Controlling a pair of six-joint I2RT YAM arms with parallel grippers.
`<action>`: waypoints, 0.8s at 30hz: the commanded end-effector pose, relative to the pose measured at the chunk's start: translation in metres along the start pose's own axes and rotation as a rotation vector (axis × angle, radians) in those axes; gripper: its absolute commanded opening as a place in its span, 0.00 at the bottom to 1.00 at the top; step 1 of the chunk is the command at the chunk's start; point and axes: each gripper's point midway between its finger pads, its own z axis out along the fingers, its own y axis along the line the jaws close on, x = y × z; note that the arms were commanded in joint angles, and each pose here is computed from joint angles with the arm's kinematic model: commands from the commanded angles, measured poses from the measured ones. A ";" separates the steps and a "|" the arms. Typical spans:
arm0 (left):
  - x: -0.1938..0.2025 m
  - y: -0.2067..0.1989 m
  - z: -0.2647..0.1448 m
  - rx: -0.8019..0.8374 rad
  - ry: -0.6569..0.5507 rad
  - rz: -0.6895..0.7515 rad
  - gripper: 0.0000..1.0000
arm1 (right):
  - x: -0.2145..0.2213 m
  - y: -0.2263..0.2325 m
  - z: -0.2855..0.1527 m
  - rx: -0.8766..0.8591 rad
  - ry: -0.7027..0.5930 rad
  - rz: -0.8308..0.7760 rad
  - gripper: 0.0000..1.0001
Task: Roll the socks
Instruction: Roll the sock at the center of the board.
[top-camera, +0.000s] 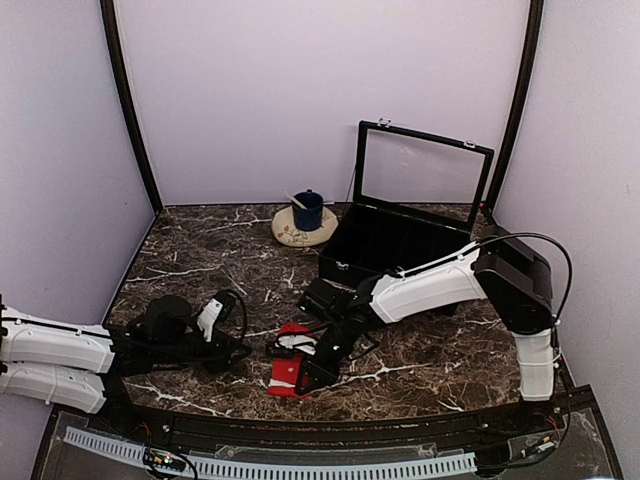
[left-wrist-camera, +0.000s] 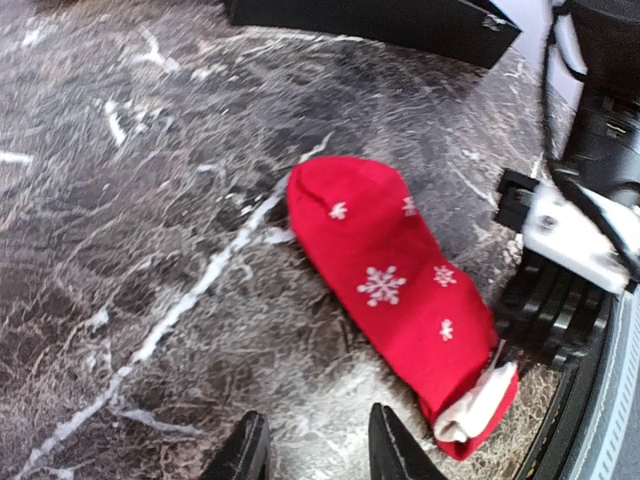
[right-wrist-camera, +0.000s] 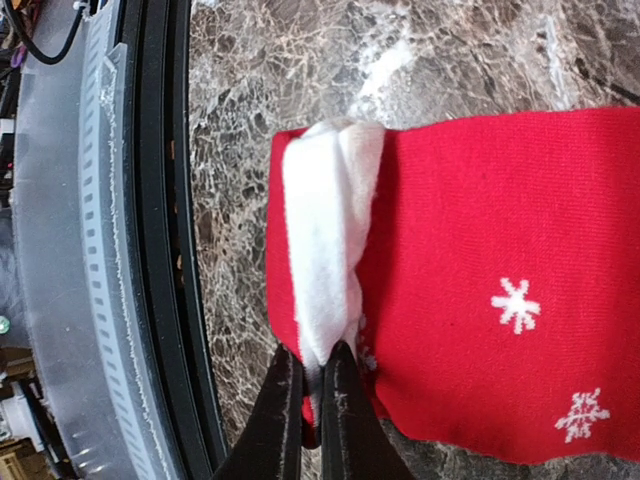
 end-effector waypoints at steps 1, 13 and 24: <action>-0.007 -0.017 -0.006 0.016 -0.079 0.111 0.36 | 0.040 -0.012 0.011 -0.040 0.144 0.122 0.02; 0.000 -0.057 -0.010 0.110 -0.097 0.316 0.37 | 0.036 -0.019 0.005 -0.102 0.176 0.174 0.02; 0.013 -0.092 0.000 0.225 0.007 0.492 0.39 | 0.027 -0.028 -0.001 -0.124 0.182 0.195 0.02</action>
